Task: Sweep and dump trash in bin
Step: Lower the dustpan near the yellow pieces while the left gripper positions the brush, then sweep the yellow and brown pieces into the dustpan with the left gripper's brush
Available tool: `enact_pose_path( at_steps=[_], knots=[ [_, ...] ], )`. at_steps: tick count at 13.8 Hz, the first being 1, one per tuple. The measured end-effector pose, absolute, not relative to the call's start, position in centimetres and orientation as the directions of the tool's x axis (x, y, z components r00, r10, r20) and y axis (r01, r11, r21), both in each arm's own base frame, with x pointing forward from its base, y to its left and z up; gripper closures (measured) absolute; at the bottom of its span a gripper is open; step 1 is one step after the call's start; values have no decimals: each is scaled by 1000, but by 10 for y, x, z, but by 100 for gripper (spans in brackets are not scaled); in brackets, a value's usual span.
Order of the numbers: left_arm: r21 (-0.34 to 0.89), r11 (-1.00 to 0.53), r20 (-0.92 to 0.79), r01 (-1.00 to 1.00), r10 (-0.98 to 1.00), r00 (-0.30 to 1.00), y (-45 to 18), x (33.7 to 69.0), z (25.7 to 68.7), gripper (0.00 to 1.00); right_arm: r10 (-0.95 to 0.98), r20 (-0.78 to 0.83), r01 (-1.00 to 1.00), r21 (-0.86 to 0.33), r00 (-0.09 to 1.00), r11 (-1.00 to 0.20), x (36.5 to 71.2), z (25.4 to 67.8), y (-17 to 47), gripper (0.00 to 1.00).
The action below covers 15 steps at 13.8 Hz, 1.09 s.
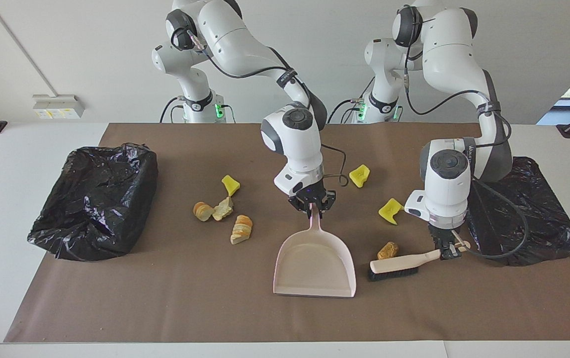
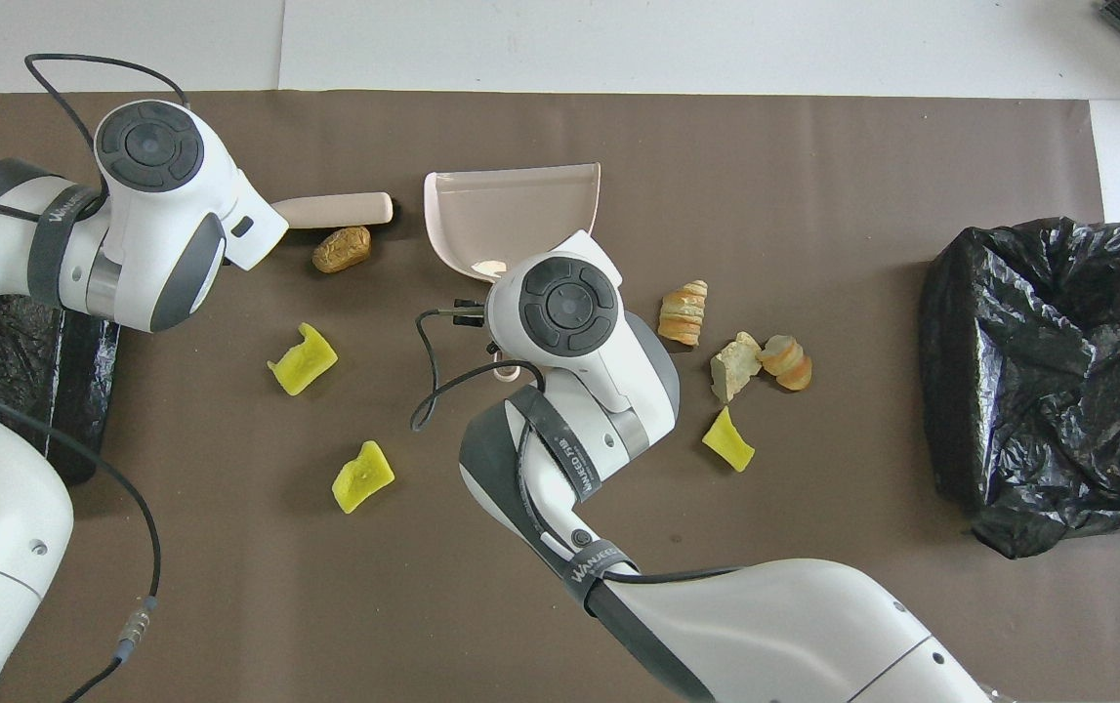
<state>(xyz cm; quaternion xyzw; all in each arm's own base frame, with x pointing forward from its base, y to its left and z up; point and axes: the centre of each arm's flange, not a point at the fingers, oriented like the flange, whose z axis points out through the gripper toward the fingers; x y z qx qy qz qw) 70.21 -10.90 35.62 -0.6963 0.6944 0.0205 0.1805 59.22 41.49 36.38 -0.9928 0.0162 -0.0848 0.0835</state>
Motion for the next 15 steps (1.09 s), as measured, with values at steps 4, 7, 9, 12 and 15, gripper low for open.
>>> enact_pose_path(
  at_steps=[4,7,9,12,15],
  knots=[
    [-191,122,-301,-974,-952,-60,-107,696,362,74,247,78,253,-83,966,-964,569,422,363,68],
    [-129,174,-312,-976,-942,-126,-101,664,362,74,419,-3,416,-99,908,-904,541,466,312,68],
    [-89,186,-311,-979,-938,-150,-99,633,361,74,538,-48,530,-111,842,-841,514,479,293,68],
    [-36,216,-312,-976,-930,-195,-113,588,360,74,712,-108,692,-176,694,-700,476,471,285,68],
    [0,173,-321,-985,-933,-164,-121,553,361,74,848,-97,813,-247,520,-527,454,450,280,68]
  ],
)
